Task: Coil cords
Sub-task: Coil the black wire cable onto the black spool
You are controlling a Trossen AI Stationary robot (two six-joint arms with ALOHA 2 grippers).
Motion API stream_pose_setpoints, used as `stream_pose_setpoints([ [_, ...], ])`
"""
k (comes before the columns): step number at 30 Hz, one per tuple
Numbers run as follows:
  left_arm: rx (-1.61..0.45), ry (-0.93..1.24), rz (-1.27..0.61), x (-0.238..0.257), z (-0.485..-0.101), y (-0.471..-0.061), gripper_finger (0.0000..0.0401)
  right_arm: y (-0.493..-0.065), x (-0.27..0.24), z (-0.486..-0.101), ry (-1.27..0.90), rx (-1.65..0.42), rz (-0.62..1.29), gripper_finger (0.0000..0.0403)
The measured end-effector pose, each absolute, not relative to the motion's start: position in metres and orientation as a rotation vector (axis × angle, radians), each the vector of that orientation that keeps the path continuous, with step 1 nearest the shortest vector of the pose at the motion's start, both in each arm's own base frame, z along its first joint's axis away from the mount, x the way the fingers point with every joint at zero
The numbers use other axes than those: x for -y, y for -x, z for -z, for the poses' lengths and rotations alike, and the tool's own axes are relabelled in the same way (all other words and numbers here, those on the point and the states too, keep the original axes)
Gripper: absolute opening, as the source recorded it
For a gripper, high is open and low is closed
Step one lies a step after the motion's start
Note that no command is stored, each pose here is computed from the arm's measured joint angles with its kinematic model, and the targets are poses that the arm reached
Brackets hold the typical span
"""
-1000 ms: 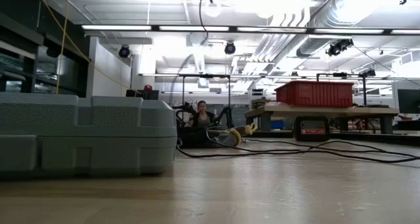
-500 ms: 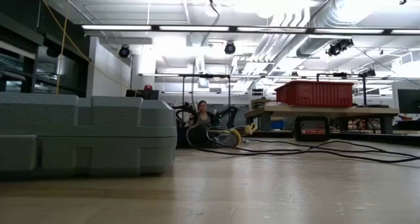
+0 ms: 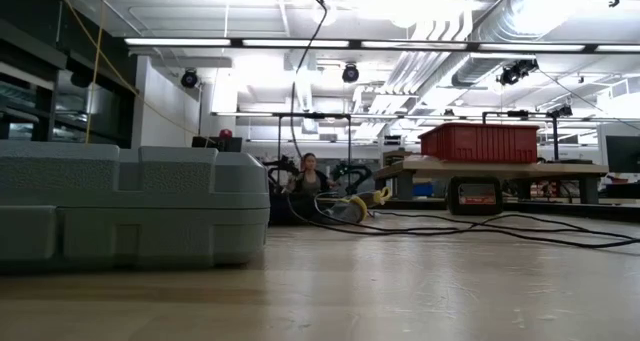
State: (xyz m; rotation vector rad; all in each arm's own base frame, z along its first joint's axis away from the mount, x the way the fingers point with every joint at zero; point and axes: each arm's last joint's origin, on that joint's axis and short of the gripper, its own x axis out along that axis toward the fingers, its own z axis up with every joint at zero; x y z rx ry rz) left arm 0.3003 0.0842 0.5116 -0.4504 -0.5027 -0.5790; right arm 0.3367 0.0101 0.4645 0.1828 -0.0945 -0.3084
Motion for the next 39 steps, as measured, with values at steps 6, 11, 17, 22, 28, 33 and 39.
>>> stream_pose_setpoints([
  [6,0.531,0.433,0.534,-0.088,-0.512,-0.299,0.0000,-0.336,-0.014,-0.465,-0.144,0.095,0.342,0.0008],
  [11,0.538,0.433,0.516,-0.090,-0.512,-0.299,0.0000,-0.336,-0.014,-0.465,-0.150,0.100,0.369,0.0002],
  [17,0.603,0.371,0.412,-0.095,-0.513,-0.298,0.0000,-0.336,-0.015,-0.466,-0.153,0.103,0.344,0.0001],
  [22,0.641,0.335,0.326,-0.103,-0.513,-0.297,0.0000,-0.336,-0.015,-0.467,-0.200,0.121,0.307,0.0000],
  [28,0.713,0.294,0.204,-0.109,-0.515,-0.294,0.0000,-0.341,-0.018,-0.462,-0.221,0.099,0.249,0.0001],
  [33,0.744,0.239,0.124,-0.111,-0.516,-0.293,0.0000,-0.341,-0.019,-0.463,-0.242,0.103,0.217,0.0001],
  [39,0.754,0.273,0.148,-0.116,-0.520,-0.284,0.0000,-0.340,-0.017,-0.462,-0.230,0.101,0.256,0.0000],
])
